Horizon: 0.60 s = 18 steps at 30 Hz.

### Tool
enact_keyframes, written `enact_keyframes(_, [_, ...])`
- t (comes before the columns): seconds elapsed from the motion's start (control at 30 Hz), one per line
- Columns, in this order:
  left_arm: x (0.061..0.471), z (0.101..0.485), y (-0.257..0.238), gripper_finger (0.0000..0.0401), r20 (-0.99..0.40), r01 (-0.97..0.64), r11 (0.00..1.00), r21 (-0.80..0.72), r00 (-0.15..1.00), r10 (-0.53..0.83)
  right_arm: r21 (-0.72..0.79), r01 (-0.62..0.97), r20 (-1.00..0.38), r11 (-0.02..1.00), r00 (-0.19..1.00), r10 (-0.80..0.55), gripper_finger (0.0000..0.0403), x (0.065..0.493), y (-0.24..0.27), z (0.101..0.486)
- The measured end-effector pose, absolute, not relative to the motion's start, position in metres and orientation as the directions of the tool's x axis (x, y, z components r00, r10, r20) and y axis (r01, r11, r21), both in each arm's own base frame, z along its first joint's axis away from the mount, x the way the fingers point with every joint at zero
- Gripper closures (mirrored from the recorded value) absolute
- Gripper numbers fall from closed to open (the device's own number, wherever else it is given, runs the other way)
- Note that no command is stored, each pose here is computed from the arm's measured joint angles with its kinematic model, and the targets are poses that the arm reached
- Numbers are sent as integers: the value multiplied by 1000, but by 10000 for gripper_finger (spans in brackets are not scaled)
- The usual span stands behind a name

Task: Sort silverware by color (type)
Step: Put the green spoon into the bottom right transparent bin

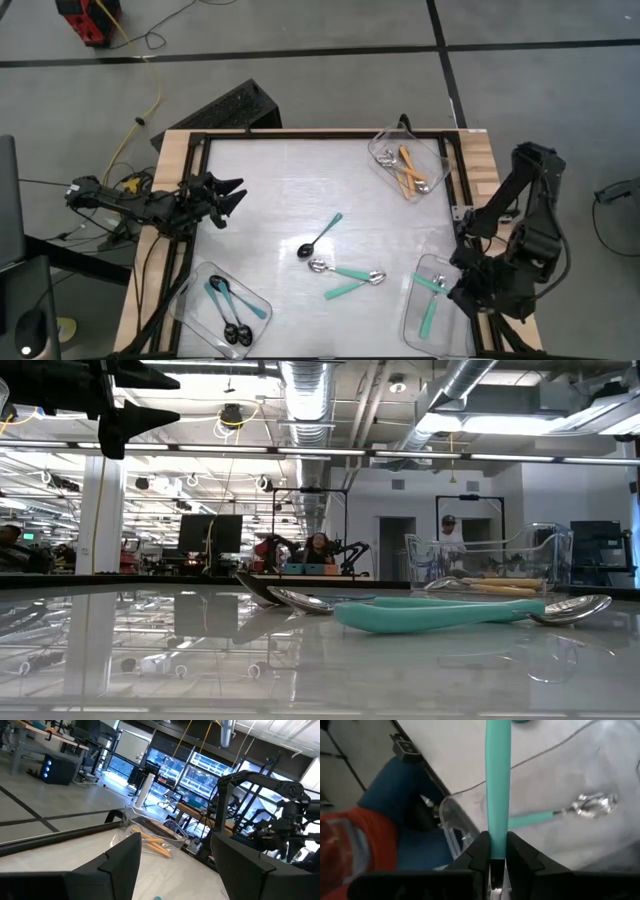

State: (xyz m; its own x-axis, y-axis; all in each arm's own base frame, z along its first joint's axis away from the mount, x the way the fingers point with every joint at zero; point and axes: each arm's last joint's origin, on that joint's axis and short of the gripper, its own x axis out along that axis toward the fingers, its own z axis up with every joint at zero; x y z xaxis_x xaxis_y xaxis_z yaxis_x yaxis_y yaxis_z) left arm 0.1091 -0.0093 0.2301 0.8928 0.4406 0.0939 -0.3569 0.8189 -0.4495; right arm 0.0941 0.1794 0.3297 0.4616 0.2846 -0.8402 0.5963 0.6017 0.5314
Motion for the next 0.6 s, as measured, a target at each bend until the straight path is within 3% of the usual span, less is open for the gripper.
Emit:
enact_keyframes(0.23, [109,230,-9,175,95,-359,822,-443,892,441,562,649,-827,513,449,338,333,83,181,350])
enact_keyframes(0.43, [109,230,-9,175,95,-359,822,-443,892,441,415,781,-900,466,279,334,333,77,183,345])
enact_keyframes(0.6, [109,230,-9,175,95,-359,822,-443,892,441,385,797,-913,466,255,318,334,78,186,342])
